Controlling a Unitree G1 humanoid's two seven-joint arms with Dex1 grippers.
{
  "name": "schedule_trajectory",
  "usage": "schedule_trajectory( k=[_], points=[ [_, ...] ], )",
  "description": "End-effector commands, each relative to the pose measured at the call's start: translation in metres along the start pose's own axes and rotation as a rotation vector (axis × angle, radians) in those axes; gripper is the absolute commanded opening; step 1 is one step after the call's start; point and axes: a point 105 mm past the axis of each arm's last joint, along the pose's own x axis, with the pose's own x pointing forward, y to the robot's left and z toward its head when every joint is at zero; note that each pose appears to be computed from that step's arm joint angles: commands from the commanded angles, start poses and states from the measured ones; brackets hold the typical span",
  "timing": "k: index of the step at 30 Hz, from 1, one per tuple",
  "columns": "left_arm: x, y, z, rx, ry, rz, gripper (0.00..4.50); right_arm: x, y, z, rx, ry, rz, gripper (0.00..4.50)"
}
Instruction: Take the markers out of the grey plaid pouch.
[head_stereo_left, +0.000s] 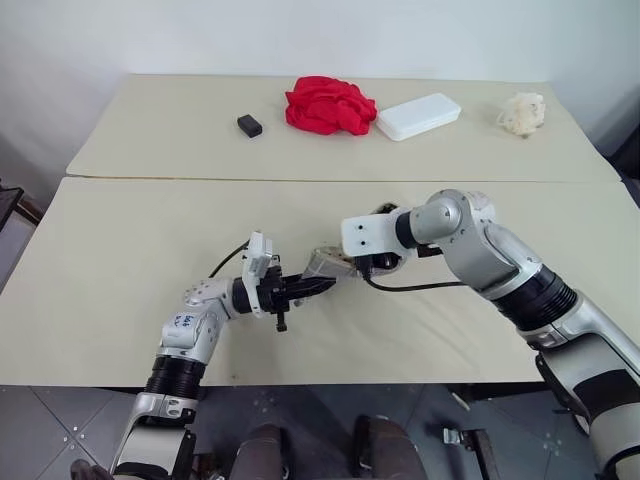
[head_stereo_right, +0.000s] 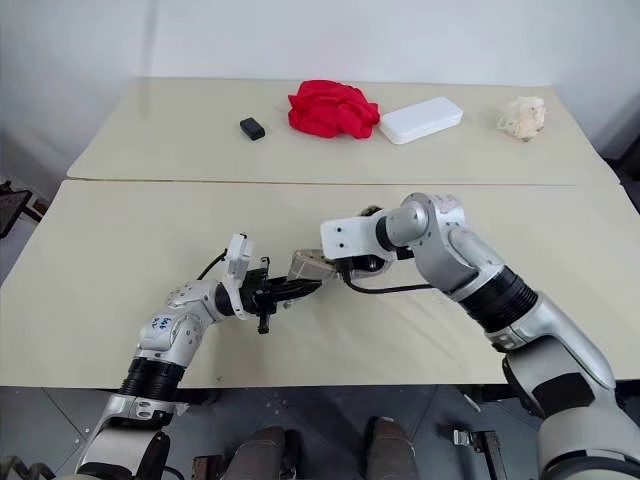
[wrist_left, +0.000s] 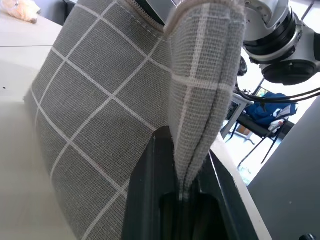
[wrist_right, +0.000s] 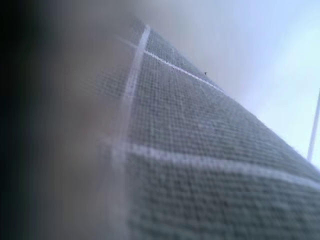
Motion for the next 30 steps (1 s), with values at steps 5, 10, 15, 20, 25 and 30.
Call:
schedule_trajectory(
  k=[5, 10, 15, 20, 25, 30],
  points=[
    [0.005, -0.010, 0.019, 0.039, -0.061, -0.079, 0.00, 0.017, 0.019, -0.004, -0.008, 0.009, 0.084, 2.11],
    [0.005, -0.011, 0.020, 0.035, -0.064, -0.082, 0.00, 0.027, 0.022, -0.009, -0.018, 0.016, 0.085, 1.94],
    [0.003, -0.011, 0.021, 0.037, -0.066, -0.076, 0.00, 0.022, 0.024, -0.013, -0.016, 0.007, 0.084, 0.77],
    [0.000, -0.009, 0.021, 0.044, -0.069, -0.059, 0.00, 0.003, 0.019, -0.014, -0.030, -0.017, 0.038, 0.70],
    [-0.002, -0.005, 0.020, 0.062, -0.061, -0.030, 0.00, -0.024, 0.020, 0.002, -0.052, -0.137, 0.042, 0.67],
    [-0.005, -0.001, 0.015, 0.094, -0.028, 0.005, 0.00, -0.046, 0.024, 0.027, 0.011, -0.322, 0.044, 0.67]
  ],
)
